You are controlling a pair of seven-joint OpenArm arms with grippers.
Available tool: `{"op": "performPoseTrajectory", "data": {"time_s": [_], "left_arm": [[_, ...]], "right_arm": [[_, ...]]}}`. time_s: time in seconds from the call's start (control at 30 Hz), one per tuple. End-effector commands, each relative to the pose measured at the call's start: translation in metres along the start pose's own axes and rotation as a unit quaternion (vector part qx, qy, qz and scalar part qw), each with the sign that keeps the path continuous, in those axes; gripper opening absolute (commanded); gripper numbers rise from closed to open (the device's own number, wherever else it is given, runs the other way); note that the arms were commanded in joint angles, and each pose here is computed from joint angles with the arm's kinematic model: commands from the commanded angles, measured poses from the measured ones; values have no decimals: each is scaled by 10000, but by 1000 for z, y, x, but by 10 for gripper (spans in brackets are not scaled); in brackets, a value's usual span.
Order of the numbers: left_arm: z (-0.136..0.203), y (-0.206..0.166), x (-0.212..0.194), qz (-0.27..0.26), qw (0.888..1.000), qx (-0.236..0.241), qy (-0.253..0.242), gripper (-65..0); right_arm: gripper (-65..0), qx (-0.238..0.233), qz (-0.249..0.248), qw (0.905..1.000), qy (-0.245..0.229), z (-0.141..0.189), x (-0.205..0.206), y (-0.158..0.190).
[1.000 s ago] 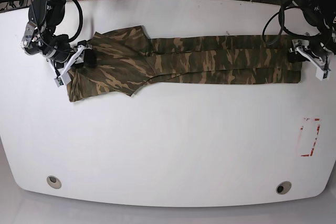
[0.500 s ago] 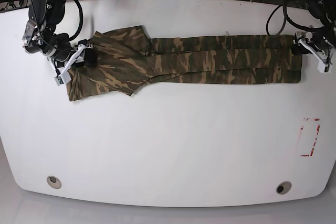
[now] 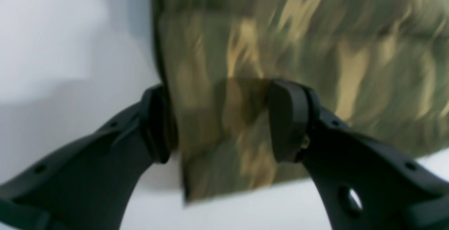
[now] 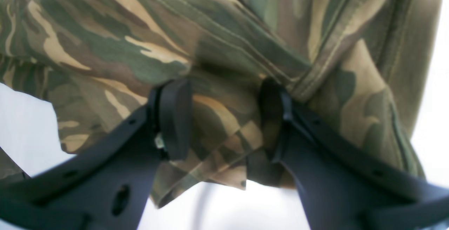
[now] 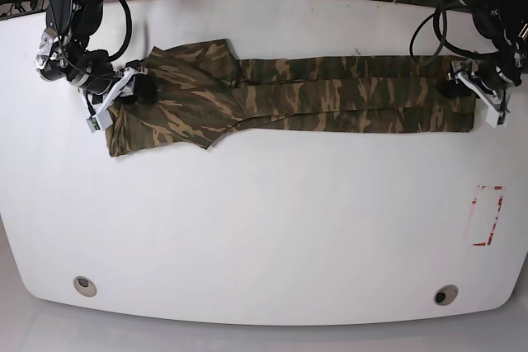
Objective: Fold the T-shirt properly
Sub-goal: 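Pull the strip ends apart with both grippers to straighten it, then grasp the strip end with the left gripper and fold it toward the right gripper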
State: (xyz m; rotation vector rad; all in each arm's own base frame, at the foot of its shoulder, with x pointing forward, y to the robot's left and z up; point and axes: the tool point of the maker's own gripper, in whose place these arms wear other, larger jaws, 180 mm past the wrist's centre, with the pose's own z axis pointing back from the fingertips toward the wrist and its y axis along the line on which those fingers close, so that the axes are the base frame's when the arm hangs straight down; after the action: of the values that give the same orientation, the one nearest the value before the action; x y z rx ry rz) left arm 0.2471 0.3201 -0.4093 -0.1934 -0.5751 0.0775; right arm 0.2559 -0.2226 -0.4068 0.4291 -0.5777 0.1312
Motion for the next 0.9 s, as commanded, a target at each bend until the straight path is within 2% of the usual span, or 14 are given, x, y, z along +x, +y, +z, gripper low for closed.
{"op": "performPoseTrajectory", "data": {"time_s": [0.0, 0.17, 0.23, 0.27, 0.33, 0.43, 0.6, 0.73, 0.87], "left_arm": [[-2, 5, -9, 60, 9998, 15, 201, -267], [-4, 4, -11, 75, 9997, -12, 244, -272], [-4, 4, -11, 75, 9997, -12, 244, -300], [-4, 4, -12, 80, 9997, -15, 249, -338], [-5, 3, -12, 83, 9997, -25, 245, -503], [-5, 2, -11, 77, 9997, -26, 227, -647], [2, 1, 1, -71, 9999, 39, 68, -650], [16, -26, 34, -682, 9969, 111, -370, -650], [28, -68, 56, -1542, 9861, 37, -624, -650]], "right_arm": [[-350, -27, 92, 9998, -160, 6, 13, -3], [-350, -44, 101, 9998, -161, 7, 13, -4], [-350, -44, 101, 9998, -161, 7, 13, -4], [-352, -39, 96, 9998, -163, 7, 13, -3], [-352, -37, 90, 9998, -159, 7, 13, -3], [-352, -37, 90, 9998, -159, 7, 13, -3], [-352, -36, 90, 9998, -184, 7, 14, -4], [-352, -36, 90, 9998, -184, 7, 14, -4], [-352, -31, 94, 9998, -180, 6, 14, -3]]}}
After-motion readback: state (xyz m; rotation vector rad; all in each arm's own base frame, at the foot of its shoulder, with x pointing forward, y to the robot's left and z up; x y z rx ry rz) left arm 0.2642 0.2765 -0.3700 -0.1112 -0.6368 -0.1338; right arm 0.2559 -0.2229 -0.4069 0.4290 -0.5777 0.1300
